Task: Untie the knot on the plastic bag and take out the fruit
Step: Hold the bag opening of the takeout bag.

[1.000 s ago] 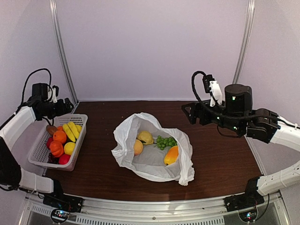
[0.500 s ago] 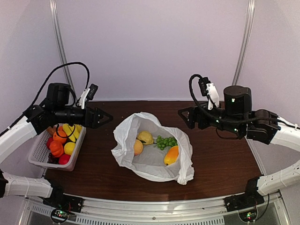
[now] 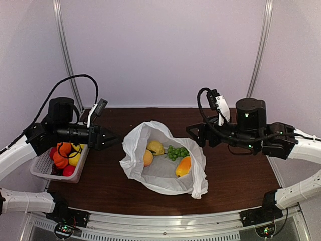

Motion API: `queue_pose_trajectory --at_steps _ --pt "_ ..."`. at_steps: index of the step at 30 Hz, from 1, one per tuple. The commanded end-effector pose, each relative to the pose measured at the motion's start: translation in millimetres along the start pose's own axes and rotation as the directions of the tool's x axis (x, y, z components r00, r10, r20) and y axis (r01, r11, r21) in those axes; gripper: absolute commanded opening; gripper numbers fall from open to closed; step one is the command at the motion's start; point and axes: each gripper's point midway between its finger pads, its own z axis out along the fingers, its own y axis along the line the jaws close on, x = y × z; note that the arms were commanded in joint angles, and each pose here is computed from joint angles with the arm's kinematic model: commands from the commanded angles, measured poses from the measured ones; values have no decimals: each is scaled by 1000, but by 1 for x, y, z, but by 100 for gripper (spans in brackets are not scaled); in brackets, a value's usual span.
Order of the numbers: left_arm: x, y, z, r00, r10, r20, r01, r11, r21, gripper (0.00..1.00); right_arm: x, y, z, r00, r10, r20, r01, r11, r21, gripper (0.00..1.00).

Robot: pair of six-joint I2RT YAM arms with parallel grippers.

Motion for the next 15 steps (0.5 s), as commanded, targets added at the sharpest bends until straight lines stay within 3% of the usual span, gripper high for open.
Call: queue_pose_trajectory --at_steps 1,8,15 --pt "6 4 3 1000 -11 -9 11 1000 -13 97 -5 16 -6 1000 -11 12 12 999 -53 85" --pt "8 -3 19 1000 -6 -25 7 999 37 97 1 27 -4 1000 -28 -2 28 998 -65 83" --pt "27 18 36 997 -58 -60 57 998 -7 97 -3 46 -8 999 -39 15 41 992 -122 83"
